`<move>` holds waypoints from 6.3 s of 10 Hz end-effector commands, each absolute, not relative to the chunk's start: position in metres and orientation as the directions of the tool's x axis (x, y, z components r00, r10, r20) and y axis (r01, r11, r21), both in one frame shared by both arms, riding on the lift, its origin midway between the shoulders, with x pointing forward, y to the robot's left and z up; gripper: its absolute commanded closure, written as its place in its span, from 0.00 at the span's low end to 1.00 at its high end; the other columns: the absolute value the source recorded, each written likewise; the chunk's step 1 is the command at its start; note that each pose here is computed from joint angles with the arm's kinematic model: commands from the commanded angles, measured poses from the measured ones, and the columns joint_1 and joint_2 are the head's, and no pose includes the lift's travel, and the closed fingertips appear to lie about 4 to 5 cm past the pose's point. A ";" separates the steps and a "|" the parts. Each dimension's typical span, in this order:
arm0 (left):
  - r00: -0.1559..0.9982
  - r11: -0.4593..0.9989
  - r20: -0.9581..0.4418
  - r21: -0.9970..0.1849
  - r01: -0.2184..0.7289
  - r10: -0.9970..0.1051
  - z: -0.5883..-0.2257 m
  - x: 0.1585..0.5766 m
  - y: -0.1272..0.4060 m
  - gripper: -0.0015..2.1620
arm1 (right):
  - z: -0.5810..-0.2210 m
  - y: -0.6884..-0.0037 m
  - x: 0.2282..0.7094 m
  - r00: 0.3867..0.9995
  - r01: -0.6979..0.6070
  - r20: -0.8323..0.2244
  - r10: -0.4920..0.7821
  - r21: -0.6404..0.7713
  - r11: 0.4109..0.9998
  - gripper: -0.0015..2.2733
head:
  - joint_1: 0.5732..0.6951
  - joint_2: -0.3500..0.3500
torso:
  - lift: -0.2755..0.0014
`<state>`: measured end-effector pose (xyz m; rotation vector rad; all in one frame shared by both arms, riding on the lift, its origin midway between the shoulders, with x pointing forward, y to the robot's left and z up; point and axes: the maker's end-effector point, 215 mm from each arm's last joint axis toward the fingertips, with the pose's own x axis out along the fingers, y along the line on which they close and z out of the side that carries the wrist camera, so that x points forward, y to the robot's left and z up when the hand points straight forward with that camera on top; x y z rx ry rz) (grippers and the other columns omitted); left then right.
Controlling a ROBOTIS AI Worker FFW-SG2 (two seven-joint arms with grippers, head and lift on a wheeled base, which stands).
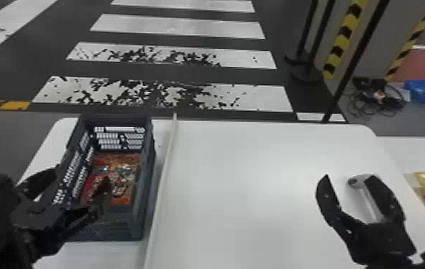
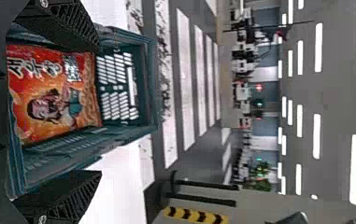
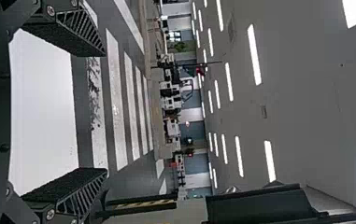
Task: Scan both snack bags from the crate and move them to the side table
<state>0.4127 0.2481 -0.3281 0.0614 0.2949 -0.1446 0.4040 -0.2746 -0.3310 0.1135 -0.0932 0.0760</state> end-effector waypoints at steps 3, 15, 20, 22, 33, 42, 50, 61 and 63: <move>0.936 0.997 -0.349 0.035 0.068 -0.052 -0.311 0.439 0.282 0.04 | -0.326 -0.264 0.404 0.986 -0.135 0.108 0.124 0.101 0.986 0.05 | 1.00 0.51 | 0.65; 0.852 1.000 -0.523 -0.023 0.014 -0.024 -0.397 0.552 0.255 0.15 | -0.313 -0.268 0.408 0.980 -0.167 0.127 0.156 0.082 0.983 0.05 | 1.00 0.51 | 0.65; 0.808 1.000 -0.589 0.018 0.000 0.010 -0.430 0.562 0.252 0.15 | -0.310 -0.297 0.402 0.981 -0.130 0.159 0.114 0.091 0.987 0.05 | 1.00 0.43 | 0.65; 0.788 1.000 -0.616 0.019 -0.015 0.024 -0.448 0.559 0.257 0.15 | -0.307 -0.296 0.404 0.978 -0.135 0.172 0.119 0.087 0.987 0.05 | 1.00 0.43 | 0.65; 0.751 0.999 -0.660 -0.039 -0.023 -0.008 -0.478 0.588 0.243 0.32 | -0.307 -0.302 0.406 0.977 -0.145 0.169 0.129 0.086 0.986 0.04 | 1.00 0.41 | 0.65; 0.666 0.997 -0.745 -0.033 -0.071 0.022 -0.497 0.558 0.260 0.21 | -0.296 -0.292 0.398 0.973 -0.162 0.179 0.144 0.089 0.983 0.04 | 1.00 0.43 | 0.65; 0.727 0.994 -0.687 -0.080 -0.080 0.003 -0.500 0.551 0.266 0.94 | -0.292 -0.285 0.392 0.968 -0.169 0.205 0.147 0.098 0.981 0.05 | 1.00 0.46 | 0.65; 0.895 0.996 -0.440 -0.004 -0.086 0.075 -0.382 0.532 0.251 0.95 | -0.276 -0.285 0.380 0.955 -0.161 0.265 0.130 0.098 0.982 0.05 | 1.00 0.44 | 0.65; 0.911 0.993 -0.395 0.045 -0.107 0.116 -0.357 0.531 0.260 0.95 | -0.274 -0.286 0.380 0.954 -0.162 0.271 0.127 0.108 0.981 0.05 | 1.00 0.44 | 0.65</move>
